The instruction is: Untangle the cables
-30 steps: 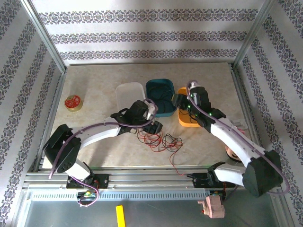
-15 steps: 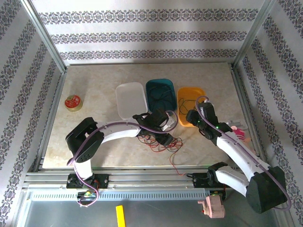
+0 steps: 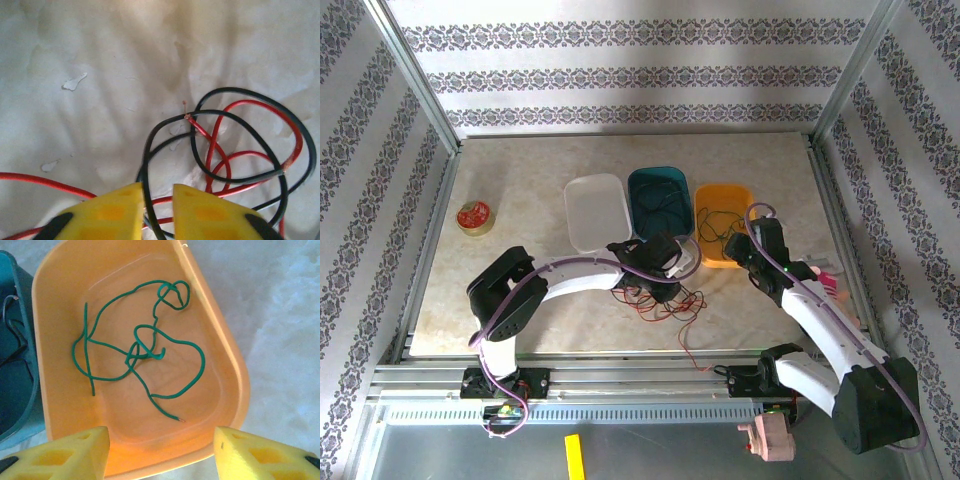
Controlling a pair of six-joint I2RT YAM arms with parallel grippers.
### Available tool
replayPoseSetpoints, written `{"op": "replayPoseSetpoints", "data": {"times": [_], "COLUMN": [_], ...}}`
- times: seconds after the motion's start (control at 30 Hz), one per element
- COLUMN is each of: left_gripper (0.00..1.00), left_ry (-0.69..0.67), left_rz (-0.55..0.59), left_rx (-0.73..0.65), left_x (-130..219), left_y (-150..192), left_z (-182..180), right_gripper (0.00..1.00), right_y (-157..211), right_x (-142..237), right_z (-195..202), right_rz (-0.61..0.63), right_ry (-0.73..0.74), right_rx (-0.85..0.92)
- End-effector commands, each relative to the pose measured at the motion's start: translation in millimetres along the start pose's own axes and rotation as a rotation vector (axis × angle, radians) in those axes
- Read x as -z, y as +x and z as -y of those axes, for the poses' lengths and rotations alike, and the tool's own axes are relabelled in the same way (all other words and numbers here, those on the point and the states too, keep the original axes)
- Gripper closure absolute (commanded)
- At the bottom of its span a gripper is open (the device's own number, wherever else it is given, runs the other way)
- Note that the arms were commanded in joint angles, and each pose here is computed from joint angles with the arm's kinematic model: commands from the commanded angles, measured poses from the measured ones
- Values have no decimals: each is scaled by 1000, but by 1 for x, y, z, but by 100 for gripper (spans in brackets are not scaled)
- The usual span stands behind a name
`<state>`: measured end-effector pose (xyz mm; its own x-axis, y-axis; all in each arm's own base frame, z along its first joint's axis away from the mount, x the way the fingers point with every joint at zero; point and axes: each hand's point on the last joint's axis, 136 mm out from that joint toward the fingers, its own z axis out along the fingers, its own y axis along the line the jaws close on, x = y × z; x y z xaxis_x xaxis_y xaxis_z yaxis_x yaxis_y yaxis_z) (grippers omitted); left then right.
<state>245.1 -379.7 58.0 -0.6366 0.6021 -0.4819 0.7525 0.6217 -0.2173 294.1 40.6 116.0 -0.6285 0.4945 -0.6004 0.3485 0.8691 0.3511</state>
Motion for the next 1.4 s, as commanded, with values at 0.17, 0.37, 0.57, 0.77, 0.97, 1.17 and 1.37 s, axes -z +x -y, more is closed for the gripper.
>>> {"op": "replayPoseSetpoints", "data": {"times": [0.17, 0.37, 0.57, 0.77, 0.97, 1.17, 1.37], "left_gripper": [100, 100, 100, 100, 100, 100, 28], "left_ry": [-65, -82, -209, -204, -262, -339, -482], "left_rz": [77, 237, 411, 570, 540, 468, 443], "left_rx": [-24, -76, -114, -42, 196, 332, 357], "left_x": [8, 51, 108, 155, 147, 106, 102], "left_y": [-21, -55, -93, -130, -148, -169, -180], "left_z": [-1, 5, -7, -18, -88, -159, -189], "right_gripper": [42, 42, 42, 42, 42, 43, 43], "right_y": [-1, -2, -3, -7, -5, -2, 16], "right_x": [3, 4, 3, 4, 4, 8, 15], "right_z": [25, 35, 33, 28, 17, -4, -35], "right_rz": [8, 7, -2, 0, -24, -58, -114], "right_ry": [44, 66, 55, 37, -15, -118, -239], "right_rx": [-4, -9, -14, -17, -7, 23, 143]}}
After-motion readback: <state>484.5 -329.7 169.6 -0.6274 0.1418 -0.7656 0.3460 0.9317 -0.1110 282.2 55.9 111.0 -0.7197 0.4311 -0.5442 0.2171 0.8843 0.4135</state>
